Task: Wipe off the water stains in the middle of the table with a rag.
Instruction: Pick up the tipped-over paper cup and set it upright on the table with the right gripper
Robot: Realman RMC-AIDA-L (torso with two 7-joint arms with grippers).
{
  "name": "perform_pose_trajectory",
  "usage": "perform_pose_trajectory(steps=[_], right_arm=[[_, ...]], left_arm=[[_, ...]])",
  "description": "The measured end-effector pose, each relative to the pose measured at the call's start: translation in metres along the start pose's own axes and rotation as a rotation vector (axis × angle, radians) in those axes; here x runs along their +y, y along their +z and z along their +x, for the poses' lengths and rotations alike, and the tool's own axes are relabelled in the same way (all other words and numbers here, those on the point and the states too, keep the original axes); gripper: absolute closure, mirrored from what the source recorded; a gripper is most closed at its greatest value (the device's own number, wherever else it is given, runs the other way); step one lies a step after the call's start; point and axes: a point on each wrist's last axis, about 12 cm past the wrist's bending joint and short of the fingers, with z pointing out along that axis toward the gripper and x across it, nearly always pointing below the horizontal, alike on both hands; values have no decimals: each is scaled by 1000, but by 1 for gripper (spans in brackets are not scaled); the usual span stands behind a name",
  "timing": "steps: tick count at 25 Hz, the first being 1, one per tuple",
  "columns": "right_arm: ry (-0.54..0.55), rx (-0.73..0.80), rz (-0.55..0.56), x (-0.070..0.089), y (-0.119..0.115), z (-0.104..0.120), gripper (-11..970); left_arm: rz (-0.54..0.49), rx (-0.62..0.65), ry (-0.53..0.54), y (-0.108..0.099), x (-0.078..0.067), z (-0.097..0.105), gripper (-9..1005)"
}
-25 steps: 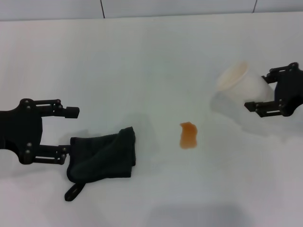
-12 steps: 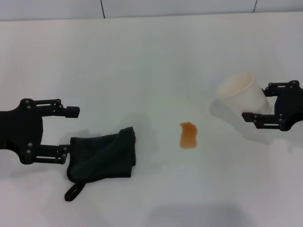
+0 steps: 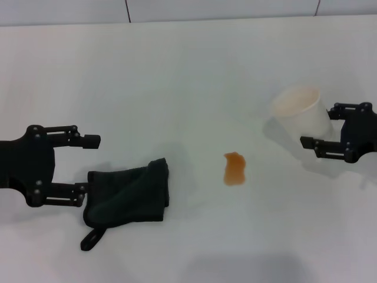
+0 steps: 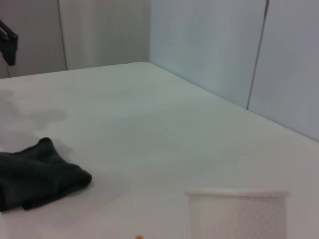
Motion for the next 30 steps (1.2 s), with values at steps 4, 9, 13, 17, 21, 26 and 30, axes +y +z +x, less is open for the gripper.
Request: perform_pose_trajectory(steps=[4, 9, 13, 17, 21, 26, 30], right_arm=[[-14, -24, 4, 3, 6, 10, 307], [-36, -114, 15, 9, 8, 16, 308], [-28, -151, 21, 14, 8, 26, 308], [-27, -176, 24, 19, 11, 33, 309], [-24, -198, 31, 25, 13, 40, 309], [-20, -194, 37, 27, 14, 44, 309], [-24, -188, 37, 28, 15, 47, 309]], left_arm=[[0, -2, -4, 0, 0, 1, 207], [-1, -3, -8, 1, -1, 2, 207], [0, -3, -12, 1, -2, 3, 207], [2, -3, -15, 2, -2, 3, 208], [4, -3, -14, 2, -2, 3, 208], [7, -8, -21, 3, -1, 5, 208], [4, -7, -21, 3, 0, 4, 208]])
